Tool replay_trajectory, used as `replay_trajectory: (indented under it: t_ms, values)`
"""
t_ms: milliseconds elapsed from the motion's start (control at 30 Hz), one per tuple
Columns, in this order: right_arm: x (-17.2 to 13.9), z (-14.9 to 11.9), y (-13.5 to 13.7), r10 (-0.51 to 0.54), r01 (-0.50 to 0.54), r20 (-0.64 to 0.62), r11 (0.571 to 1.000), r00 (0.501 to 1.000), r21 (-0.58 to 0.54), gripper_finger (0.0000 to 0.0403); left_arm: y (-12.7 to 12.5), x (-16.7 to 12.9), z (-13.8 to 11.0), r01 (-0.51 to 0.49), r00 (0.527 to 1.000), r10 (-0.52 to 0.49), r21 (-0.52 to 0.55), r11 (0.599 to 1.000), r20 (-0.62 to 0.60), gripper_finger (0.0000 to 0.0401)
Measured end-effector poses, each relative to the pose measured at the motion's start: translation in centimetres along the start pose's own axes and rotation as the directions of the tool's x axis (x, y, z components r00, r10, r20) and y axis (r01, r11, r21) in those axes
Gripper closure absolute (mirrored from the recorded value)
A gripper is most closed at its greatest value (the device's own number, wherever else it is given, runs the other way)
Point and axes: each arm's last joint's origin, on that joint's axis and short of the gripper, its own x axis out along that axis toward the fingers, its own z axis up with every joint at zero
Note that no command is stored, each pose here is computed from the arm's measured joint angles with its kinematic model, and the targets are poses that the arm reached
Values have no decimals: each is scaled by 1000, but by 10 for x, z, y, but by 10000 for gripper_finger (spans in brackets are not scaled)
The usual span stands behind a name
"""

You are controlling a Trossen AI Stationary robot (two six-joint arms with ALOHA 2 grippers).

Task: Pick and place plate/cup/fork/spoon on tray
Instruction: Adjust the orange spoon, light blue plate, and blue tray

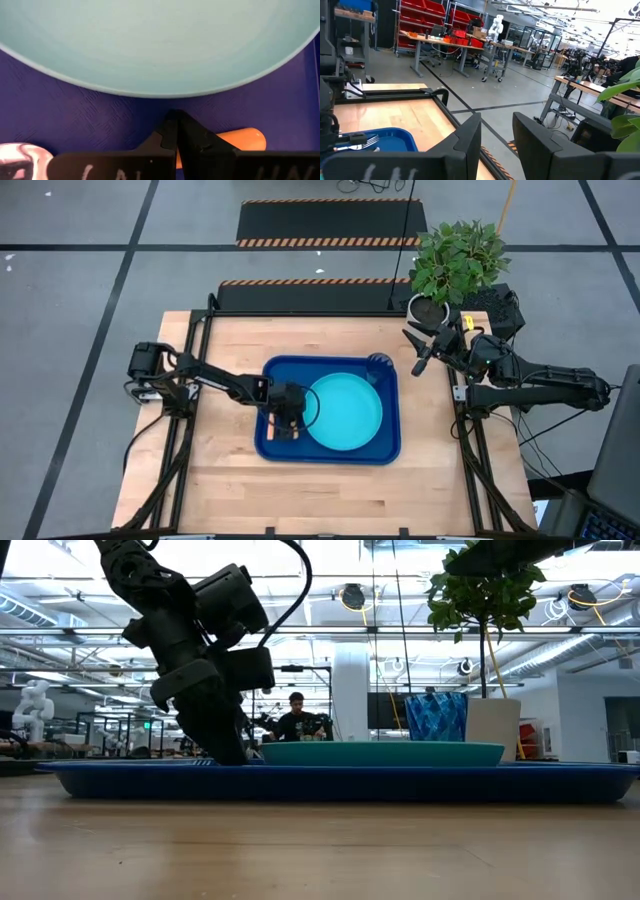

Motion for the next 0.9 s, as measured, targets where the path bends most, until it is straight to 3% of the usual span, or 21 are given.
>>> replay_trajectory:
  t_ms: [400, 900]
  values:
    - [0, 0, 0, 0, 0, 0, 1000, 1000, 0, 296, -4, -22, -1, -36, 999, 36, 7, 999, -8, 400]
    - [0, 0, 0, 0, 0, 1, 1000, 1000, 1, 296, -12, -22, -1, -29, 1000, 29, 6, 1000, -2, 400]
